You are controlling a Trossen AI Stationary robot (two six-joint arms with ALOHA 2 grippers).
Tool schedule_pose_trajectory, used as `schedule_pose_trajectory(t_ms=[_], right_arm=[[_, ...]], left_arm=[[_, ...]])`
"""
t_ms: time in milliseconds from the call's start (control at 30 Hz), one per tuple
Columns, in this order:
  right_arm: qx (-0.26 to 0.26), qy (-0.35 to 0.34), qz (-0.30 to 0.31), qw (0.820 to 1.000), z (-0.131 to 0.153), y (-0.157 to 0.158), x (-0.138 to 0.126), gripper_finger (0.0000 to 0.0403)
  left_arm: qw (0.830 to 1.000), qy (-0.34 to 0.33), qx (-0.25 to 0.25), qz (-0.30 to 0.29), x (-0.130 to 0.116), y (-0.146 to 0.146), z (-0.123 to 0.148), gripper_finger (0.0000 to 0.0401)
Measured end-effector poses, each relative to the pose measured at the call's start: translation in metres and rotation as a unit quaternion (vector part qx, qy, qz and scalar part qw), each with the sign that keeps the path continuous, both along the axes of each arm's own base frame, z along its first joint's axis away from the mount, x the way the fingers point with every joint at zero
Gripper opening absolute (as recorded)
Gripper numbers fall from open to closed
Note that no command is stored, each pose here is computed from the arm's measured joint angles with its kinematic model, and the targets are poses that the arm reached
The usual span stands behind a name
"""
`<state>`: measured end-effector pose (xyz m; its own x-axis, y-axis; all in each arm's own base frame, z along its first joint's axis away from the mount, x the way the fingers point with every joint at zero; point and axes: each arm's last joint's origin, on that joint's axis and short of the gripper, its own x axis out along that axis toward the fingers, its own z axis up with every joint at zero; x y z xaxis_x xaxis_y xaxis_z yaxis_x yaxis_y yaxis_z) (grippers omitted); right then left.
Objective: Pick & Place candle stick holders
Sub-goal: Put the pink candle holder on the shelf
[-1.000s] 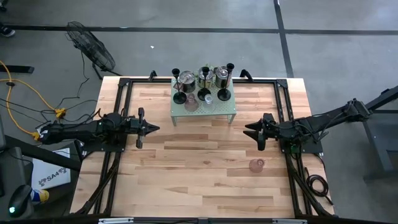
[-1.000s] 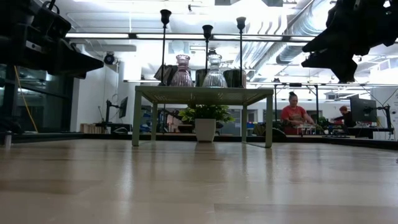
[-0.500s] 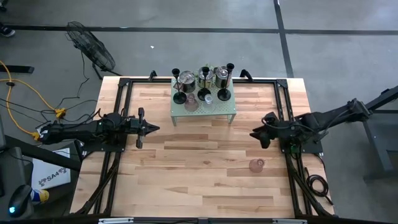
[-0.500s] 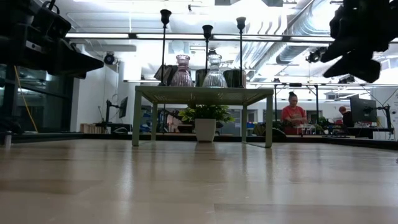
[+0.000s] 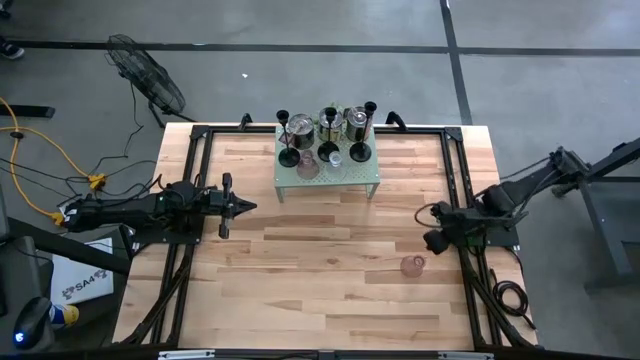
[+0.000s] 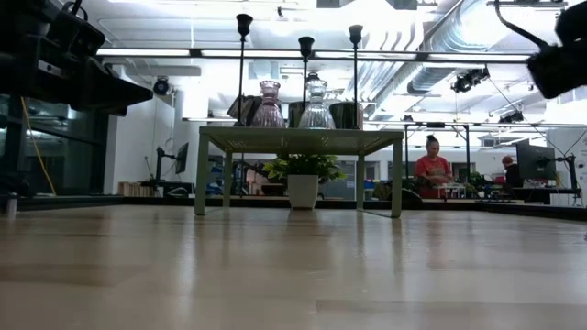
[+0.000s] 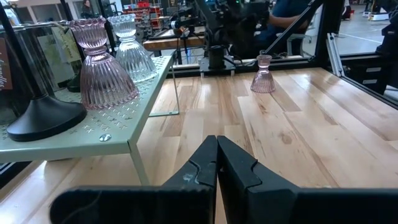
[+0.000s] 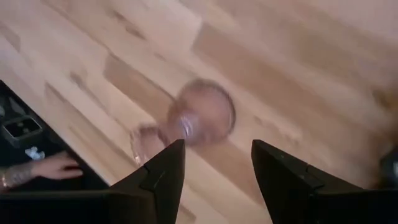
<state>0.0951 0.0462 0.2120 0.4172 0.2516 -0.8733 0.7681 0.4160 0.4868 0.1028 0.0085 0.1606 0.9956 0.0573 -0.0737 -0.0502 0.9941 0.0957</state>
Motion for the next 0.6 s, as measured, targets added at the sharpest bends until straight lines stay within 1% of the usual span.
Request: schedule_pose_trajectory(t_ms=[133, 300, 467, 600], right_arm=[[0.027, 0.033, 0.005, 0.999, -0.002, 0.012, -0.005, 0.0178], [0.059, 0.051, 0.018, 0.997, -0.003, 0.030, -0.007, 0.0178], [0.051, 0.076, 0.042, 0.995, -0.011, 0.054, -0.010, 0.0178], [0.038, 0.068, 0.051, 0.996, -0.020, 0.079, -0.010, 0.0178]], left_arm=[[1.000, 0.000, 0.000, 0.000, 0.000, 0.000, 0.000, 0.0000], [1.000, 0.000, 0.000, 0.000, 0.000, 0.000, 0.000, 0.0000], [1.000, 0.000, 0.000, 0.000, 0.000, 0.000, 0.000, 0.0000], [1.000, 0.000, 0.000, 0.000, 0.000, 0.000, 0.000, 0.0000]])
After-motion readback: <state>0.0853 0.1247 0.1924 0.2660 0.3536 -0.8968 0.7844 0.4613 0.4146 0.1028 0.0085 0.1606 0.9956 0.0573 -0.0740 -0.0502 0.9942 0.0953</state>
